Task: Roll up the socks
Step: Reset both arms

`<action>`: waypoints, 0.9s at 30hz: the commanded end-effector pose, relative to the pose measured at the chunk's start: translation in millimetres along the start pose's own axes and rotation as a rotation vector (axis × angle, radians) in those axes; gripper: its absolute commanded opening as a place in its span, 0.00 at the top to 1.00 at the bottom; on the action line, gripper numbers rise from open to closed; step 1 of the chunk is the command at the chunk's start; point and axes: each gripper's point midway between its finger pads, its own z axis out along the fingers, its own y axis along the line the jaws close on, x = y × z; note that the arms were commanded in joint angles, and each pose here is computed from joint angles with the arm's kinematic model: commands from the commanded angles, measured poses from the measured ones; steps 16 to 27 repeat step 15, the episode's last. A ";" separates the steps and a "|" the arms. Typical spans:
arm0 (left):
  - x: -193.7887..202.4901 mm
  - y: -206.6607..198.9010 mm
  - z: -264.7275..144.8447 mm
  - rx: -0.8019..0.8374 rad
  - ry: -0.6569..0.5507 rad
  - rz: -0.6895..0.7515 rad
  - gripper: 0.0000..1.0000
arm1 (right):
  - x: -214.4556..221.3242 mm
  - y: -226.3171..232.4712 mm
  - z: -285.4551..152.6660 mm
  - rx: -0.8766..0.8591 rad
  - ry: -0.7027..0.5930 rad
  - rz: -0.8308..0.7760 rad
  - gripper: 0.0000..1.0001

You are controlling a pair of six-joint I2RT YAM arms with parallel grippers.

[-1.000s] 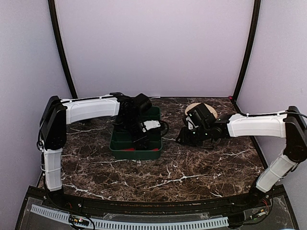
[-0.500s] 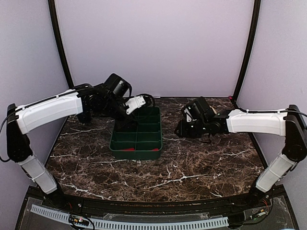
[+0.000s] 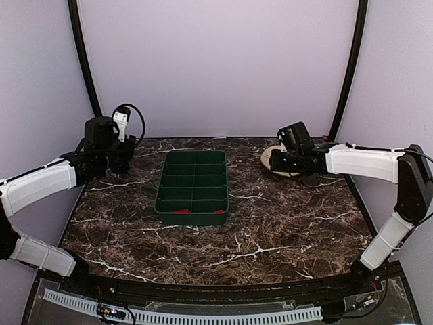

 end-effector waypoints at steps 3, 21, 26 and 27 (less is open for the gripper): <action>22.3 32.3 7.4 -0.079 -0.104 -0.222 0.48 | -48.7 -23.5 -16.7 0.128 -0.198 -0.077 0.62; 62.6 14.4 20.2 -0.037 -0.088 -0.170 0.48 | -53.9 -46.2 -48.2 0.152 -0.385 -0.085 0.63; 62.6 14.4 20.2 -0.037 -0.088 -0.170 0.48 | -53.9 -46.2 -48.2 0.152 -0.385 -0.085 0.63; 62.6 14.4 20.2 -0.037 -0.088 -0.170 0.48 | -53.9 -46.2 -48.2 0.152 -0.385 -0.085 0.63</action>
